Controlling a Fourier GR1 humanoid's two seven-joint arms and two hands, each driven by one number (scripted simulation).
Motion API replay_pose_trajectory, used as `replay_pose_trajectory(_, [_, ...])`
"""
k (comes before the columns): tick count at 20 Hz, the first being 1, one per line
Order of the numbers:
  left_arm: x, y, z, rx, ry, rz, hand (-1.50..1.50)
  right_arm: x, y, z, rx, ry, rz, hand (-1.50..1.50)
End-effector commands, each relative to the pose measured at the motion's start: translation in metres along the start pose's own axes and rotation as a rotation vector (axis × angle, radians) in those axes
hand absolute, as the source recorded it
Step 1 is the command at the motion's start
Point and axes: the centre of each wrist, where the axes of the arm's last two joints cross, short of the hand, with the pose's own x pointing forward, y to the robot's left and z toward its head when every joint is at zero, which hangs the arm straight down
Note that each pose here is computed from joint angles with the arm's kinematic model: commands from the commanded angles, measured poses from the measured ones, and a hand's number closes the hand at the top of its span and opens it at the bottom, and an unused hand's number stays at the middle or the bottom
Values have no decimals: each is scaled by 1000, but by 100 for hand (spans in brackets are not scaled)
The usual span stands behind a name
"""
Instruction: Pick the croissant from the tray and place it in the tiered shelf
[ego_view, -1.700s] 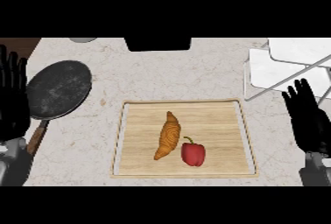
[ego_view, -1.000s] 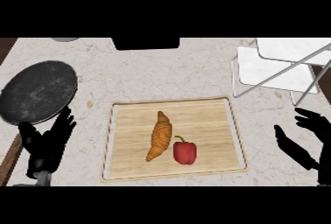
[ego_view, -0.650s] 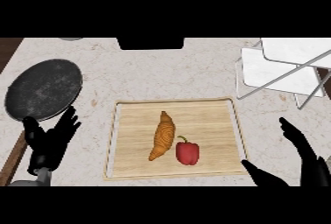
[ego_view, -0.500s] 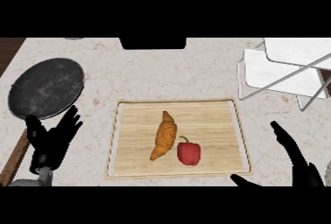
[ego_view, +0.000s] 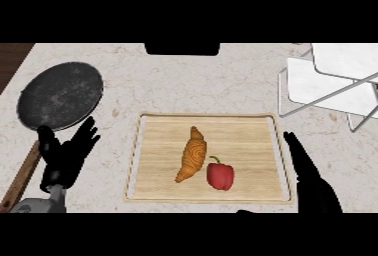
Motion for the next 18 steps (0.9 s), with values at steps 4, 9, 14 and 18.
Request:
replay_pose_trajectory(4, [5, 1, -6, 4, 14, -11, 0, 47, 40, -19, -69, 230, 126, -150])
replay_pose_trajectory(9, [-5, -4, -6, -19, 19, -10, 0, 66, 68, -28, -47, 306, 186, -150])
replay_pose_trajectory(14, [-11, -4, -2, 7, 34, 0, 0, 65, 81, -45, -1, 349, 276, -150])
replay_pose_trajectory(18, [-11, 1, 0, -17, 13, 1, 0, 62, 94, -58, 20, 387, 323, -150])
